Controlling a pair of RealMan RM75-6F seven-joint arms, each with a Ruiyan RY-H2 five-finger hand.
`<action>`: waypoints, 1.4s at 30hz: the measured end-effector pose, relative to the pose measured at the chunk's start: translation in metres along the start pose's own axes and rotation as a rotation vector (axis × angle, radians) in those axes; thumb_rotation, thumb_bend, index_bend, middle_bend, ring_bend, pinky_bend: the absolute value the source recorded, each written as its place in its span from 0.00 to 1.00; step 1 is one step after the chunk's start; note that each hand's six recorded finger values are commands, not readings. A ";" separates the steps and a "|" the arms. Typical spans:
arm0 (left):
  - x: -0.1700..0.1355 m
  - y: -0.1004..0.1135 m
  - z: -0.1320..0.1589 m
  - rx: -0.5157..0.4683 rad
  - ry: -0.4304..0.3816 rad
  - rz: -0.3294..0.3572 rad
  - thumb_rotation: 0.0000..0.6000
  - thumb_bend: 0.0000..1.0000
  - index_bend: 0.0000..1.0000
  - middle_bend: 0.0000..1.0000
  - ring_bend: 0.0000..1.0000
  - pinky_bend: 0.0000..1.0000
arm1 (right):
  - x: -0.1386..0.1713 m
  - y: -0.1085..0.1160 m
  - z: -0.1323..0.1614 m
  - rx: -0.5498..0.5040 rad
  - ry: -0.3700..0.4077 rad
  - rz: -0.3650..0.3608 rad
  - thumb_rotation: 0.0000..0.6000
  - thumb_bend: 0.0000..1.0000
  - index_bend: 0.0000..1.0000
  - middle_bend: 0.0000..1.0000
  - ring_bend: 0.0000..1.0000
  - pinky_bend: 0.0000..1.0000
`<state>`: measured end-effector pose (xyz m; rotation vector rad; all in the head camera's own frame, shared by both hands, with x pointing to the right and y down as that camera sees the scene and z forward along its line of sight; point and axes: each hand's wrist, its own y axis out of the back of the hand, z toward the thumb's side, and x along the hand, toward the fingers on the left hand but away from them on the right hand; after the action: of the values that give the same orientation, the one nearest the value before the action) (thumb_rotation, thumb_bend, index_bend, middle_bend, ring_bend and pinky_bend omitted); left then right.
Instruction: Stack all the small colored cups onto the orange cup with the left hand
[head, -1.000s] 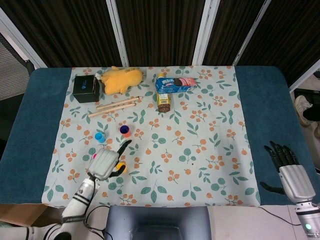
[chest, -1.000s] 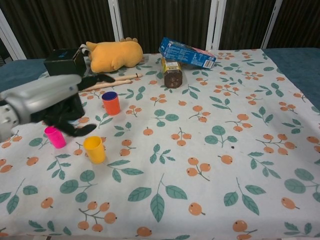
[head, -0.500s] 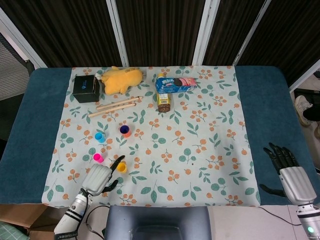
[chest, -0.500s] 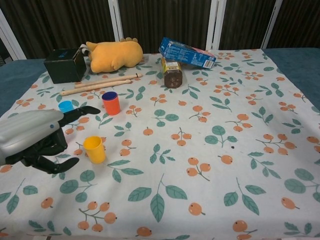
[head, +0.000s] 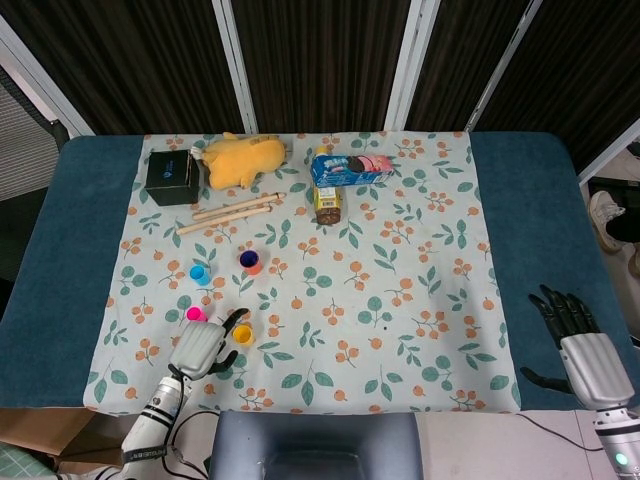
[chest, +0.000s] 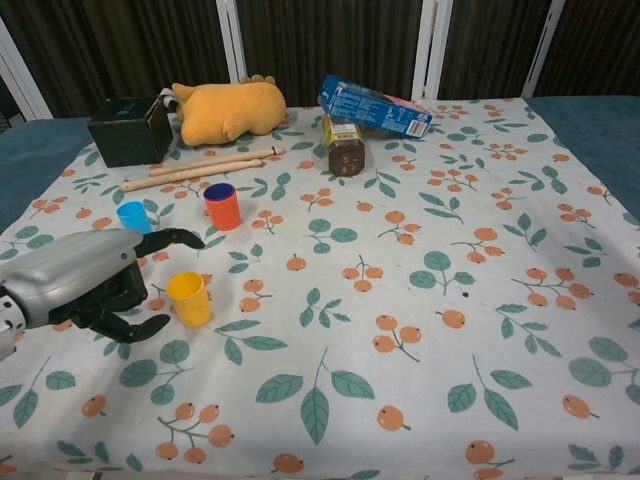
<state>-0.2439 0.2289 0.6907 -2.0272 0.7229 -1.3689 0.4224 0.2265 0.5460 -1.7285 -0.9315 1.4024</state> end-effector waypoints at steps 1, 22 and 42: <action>0.001 0.000 0.000 -0.003 0.000 -0.002 1.00 0.36 0.22 1.00 1.00 1.00 | 0.000 0.000 0.000 0.000 0.000 0.001 1.00 0.12 0.00 0.00 0.00 0.00; 0.013 -0.002 0.004 -0.063 0.004 0.009 1.00 0.36 0.52 1.00 1.00 1.00 | 0.000 0.000 -0.001 0.002 -0.003 -0.001 1.00 0.12 0.00 0.00 0.00 0.00; 0.098 0.108 -0.031 -0.191 0.214 0.310 1.00 0.36 0.53 1.00 1.00 1.00 | -0.003 -0.002 -0.003 0.015 -0.023 0.002 1.00 0.12 0.00 0.00 0.00 0.00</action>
<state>-0.2538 0.0804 0.6833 -1.8250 1.2485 -1.3861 0.4243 0.2247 0.5500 -1.7064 -0.9295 1.4298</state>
